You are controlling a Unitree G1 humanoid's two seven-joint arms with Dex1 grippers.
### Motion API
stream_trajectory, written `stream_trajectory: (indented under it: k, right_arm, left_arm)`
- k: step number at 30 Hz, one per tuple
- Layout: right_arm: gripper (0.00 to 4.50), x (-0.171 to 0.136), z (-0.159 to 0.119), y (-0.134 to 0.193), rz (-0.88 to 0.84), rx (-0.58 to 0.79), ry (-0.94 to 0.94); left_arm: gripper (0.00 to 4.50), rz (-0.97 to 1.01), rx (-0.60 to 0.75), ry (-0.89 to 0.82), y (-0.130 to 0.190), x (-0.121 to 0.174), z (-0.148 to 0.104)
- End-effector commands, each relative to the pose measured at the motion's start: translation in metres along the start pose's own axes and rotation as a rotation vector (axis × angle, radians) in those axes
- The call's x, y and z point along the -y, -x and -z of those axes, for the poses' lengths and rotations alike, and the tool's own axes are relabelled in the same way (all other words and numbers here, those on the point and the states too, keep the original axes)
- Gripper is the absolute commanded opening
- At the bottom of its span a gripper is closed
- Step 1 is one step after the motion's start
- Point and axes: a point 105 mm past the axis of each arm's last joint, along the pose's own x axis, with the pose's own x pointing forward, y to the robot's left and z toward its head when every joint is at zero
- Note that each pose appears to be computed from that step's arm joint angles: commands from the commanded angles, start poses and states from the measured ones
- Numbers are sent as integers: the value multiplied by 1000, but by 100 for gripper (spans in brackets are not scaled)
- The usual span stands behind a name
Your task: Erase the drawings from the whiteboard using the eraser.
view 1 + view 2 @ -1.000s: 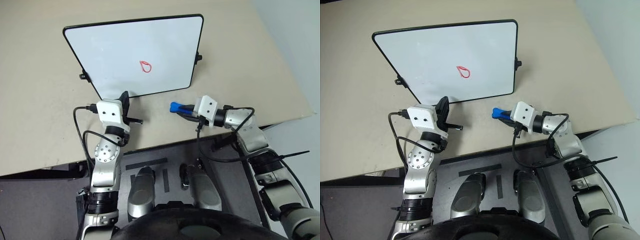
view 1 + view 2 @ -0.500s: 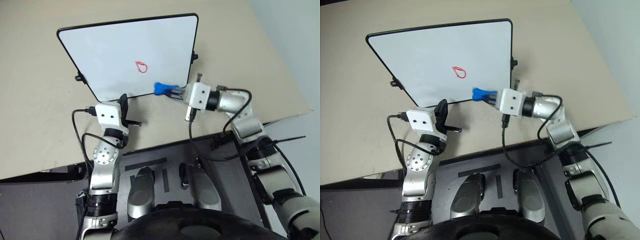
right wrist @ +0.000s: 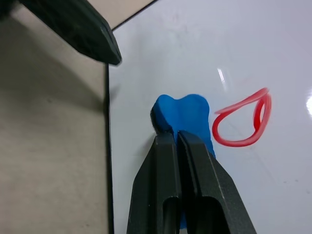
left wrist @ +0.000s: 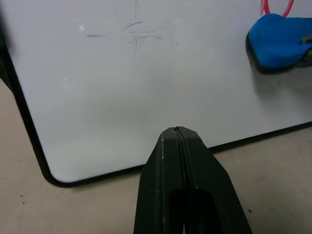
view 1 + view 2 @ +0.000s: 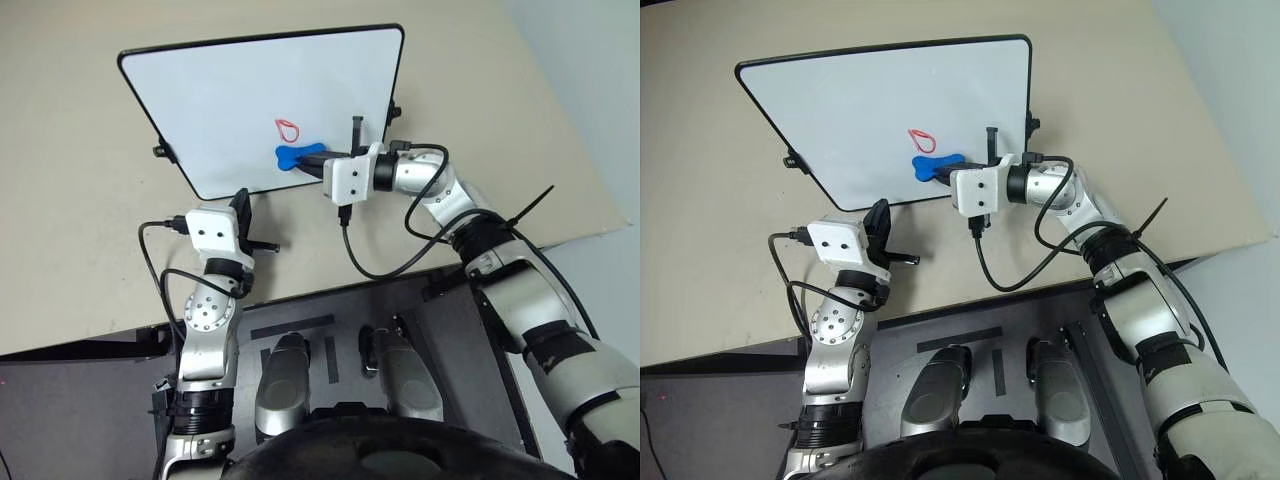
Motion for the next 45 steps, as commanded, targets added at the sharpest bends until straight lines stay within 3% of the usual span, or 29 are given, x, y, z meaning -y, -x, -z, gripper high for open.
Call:
stream_trajectory:
  k: [1, 14, 23, 30, 34, 41, 45]
  right_arm:
    - [5, 27, -4, 0, 122, 11, 71]
    - [5, 72, -24, 11, 368, 75, 197]
    - [5, 11, -8, -10, 137, 43, 84]
    - [5, 0, -1, -13, 104, 13, 17]
    - [5, 9, -1, -9, 146, 13, 33]
    - [5, 64, -21, 6, 388, 70, 143]
    - [5, 78, -27, 14, 471, 84, 177]
  left_arm:
    - [0, -12, 60, -15, 1, -3, -15]
    - [0, 3, 61, -15, -2, 0, -15]
    - [0, 9, 63, -14, -3, 1, -16]
    - [0, 7, 63, -16, -4, 0, -16]
    - [0, 9, 62, -18, -4, 0, -16]
    - [0, 17, 61, -18, -4, 1, -16]
    - [0, 21, 62, -17, -4, 2, -16]
